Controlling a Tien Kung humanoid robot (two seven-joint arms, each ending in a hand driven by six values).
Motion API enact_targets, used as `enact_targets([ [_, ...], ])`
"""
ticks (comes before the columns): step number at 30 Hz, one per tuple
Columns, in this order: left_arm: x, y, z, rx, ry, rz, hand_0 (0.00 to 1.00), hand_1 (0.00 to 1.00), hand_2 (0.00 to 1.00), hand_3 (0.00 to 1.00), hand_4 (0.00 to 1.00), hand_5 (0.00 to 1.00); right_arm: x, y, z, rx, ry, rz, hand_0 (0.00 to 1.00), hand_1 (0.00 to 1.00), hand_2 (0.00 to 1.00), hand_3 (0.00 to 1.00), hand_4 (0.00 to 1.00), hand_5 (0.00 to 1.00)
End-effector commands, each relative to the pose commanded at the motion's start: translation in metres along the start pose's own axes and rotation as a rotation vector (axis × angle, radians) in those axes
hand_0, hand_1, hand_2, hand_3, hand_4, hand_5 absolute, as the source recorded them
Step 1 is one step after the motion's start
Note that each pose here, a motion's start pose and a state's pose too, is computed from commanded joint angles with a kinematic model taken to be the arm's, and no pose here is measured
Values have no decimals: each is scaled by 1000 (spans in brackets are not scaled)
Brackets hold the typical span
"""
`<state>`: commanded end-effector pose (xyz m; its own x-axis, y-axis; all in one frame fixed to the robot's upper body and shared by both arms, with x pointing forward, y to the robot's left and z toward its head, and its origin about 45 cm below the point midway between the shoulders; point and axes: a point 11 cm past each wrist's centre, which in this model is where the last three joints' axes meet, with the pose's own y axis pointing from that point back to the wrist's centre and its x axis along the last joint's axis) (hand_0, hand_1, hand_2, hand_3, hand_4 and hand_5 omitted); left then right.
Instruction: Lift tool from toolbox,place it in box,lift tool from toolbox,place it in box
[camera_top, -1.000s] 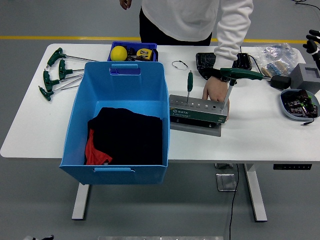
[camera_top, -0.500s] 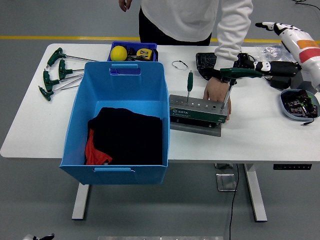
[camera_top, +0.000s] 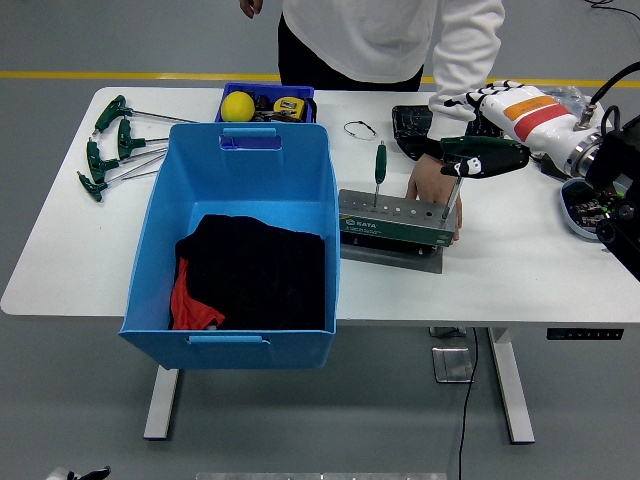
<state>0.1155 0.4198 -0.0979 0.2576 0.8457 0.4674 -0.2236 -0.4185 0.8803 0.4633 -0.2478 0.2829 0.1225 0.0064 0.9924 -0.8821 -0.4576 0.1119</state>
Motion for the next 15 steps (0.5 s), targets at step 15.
enact_targets([
  [15,0,0,-7,17,-25,-4,713,687,720,647,675,675,-23,-20,10,-83,-1,-100,645,545,545,672,998,697],
])
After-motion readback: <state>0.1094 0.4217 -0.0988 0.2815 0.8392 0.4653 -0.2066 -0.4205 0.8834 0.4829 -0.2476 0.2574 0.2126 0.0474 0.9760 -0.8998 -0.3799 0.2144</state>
